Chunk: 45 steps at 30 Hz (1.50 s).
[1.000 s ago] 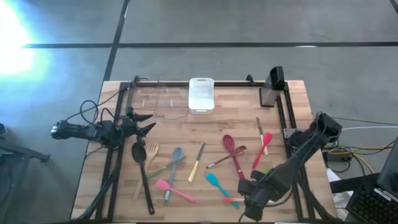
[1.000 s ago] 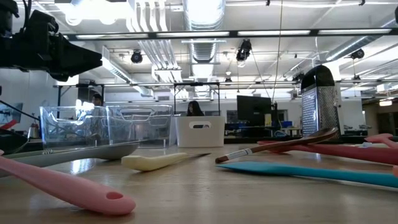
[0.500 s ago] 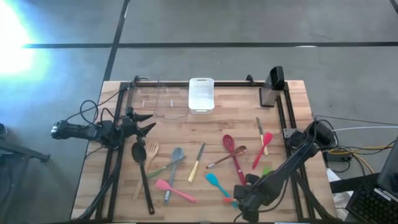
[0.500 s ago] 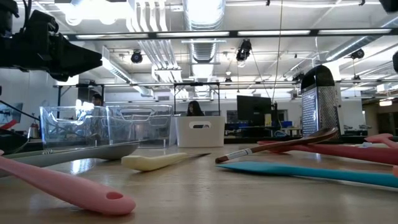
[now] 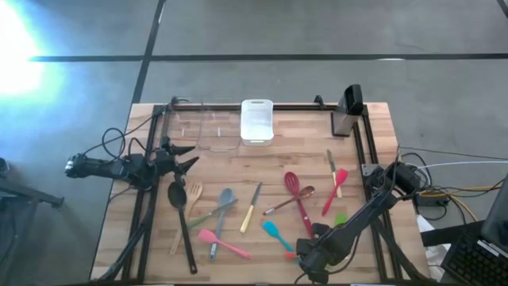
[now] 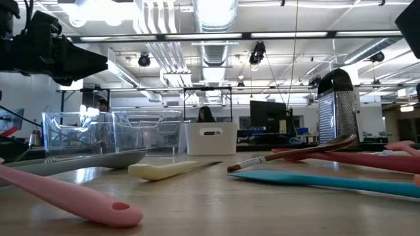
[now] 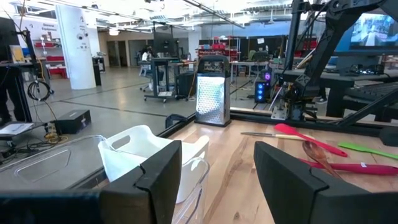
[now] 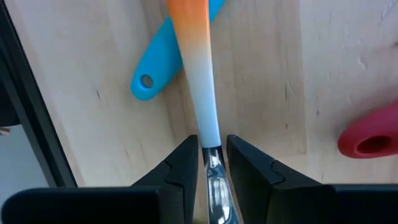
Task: Pick & Place Kitchen Items
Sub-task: Put the orange table knife into the white bin
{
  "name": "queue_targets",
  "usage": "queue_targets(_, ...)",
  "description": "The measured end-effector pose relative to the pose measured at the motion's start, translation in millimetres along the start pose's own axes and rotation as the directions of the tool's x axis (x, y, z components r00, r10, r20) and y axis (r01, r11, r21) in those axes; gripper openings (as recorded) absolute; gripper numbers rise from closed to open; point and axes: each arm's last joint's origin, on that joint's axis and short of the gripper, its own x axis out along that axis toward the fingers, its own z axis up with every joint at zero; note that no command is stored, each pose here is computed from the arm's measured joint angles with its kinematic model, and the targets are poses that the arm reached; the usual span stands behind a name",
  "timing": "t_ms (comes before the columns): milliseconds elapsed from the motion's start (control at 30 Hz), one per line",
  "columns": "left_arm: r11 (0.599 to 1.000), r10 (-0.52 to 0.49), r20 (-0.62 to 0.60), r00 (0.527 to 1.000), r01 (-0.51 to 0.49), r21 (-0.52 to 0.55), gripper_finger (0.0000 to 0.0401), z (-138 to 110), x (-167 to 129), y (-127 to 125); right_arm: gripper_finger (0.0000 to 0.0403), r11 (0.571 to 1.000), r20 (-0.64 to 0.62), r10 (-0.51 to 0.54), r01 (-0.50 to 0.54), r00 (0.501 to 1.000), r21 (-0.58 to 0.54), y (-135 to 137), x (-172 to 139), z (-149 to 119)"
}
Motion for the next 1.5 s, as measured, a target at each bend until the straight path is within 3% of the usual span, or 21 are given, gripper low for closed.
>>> queue_targets(300, 1.000, 0.000, 0.000, 1.000, 0.000, 0.000, 0.0204, 0.1, 0.0, 0.0, 0.0023, 0.999, 0.015, 0.010, -0.011, 1.000, 0.050, -1.2, -9.4, -1.1)
queue_targets(700, 1.000, 0.000, 0.000, 1.000, 0.000, 0.000, 0.0204, 0.0, 0.0, 0.0, 0.0022, 0.993, 0.029, 0.005, -0.008, 1.000, 0.121, -5.2, -29.8, -4.7)
queue_targets(900, 1.000, 0.000, 0.000, 1.000, 0.000, 0.000, 0.0204, 0.0, 0.0, 0.0, 0.0022, 0.972, 0.076, -0.006, -0.012, 0.997, 0.235, -14.7, -55.5, -3.7)
queue_targets(1133, 1.000, 0.000, 0.000, 1.000, 0.000, 0.000, 0.0204, 0.0, 0.0, 0.0, 0.0022, 0.944, 0.305, -0.095, -0.012, 0.948, 0.330, -43.0, -90.2, 23.3)
queue_targets(1500, 1.000, 0.000, 0.000, 1.000, 0.000, 0.000, 0.0204, 0.0, 0.0, 0.0, 0.0022, 0.938, 0.482, -0.158, -0.022, 0.862, 0.346, -115.1, -133.9, 86.7)
